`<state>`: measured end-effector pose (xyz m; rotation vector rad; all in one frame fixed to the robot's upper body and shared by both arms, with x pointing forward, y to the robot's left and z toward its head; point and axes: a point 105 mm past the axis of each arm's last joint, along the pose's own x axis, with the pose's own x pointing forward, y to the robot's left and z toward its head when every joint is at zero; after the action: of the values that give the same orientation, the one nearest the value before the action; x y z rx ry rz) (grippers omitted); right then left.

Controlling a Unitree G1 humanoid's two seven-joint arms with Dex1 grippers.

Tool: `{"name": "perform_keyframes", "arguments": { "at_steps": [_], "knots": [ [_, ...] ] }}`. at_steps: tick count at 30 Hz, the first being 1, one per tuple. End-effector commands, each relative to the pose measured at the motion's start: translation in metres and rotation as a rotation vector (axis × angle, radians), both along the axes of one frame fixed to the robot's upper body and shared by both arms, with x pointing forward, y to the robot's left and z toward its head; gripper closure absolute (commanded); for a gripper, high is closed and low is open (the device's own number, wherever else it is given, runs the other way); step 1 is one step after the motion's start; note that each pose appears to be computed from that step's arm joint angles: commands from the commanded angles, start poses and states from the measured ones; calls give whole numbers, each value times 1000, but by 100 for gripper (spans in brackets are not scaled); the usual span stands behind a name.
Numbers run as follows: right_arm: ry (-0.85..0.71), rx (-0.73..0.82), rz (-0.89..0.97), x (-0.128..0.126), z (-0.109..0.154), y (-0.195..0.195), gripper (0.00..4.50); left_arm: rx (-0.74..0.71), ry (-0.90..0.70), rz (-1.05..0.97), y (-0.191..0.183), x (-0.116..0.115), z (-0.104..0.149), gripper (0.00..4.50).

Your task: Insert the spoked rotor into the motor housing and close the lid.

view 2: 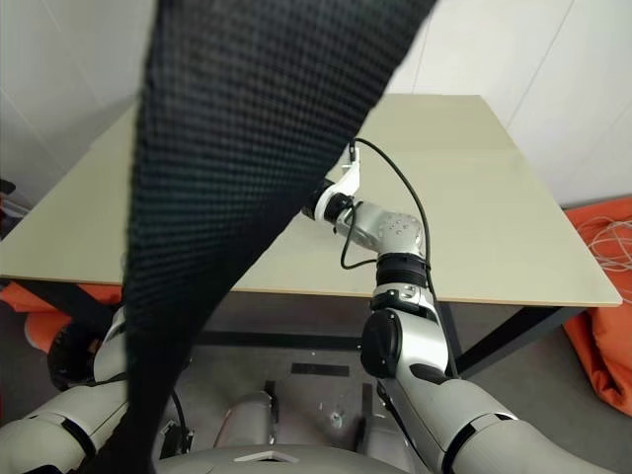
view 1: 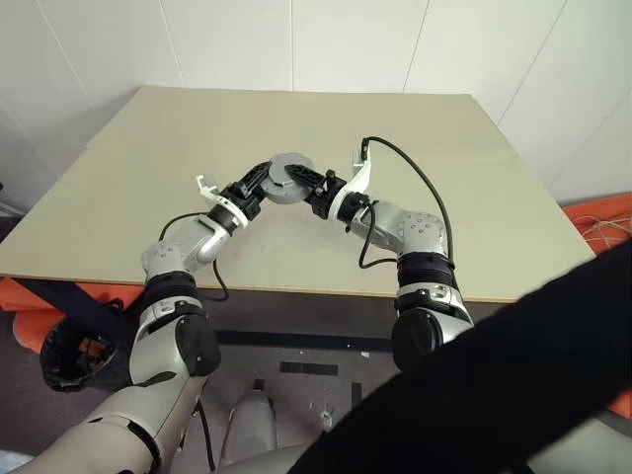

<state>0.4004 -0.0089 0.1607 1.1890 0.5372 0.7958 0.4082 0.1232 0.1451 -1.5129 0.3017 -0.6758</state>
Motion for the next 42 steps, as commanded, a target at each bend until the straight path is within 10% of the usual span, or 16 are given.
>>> {"name": "perform_keyframes", "arguments": {
  "at_steps": [1,22,27,42],
  "knots": [
    [-92,25,8,1,28,4,246,95,-31,-58,-15,-3,3,274],
    [-111,-20,-53,9,25,-1,246,10,-39,-23,-7,-1,9,318],
    [-117,-85,-98,15,19,-4,75,18,-36,-19,-6,0,8,318],
    [-71,-235,-292,41,-5,-31,75,27,-47,80,19,2,6,318]
  ]
}}
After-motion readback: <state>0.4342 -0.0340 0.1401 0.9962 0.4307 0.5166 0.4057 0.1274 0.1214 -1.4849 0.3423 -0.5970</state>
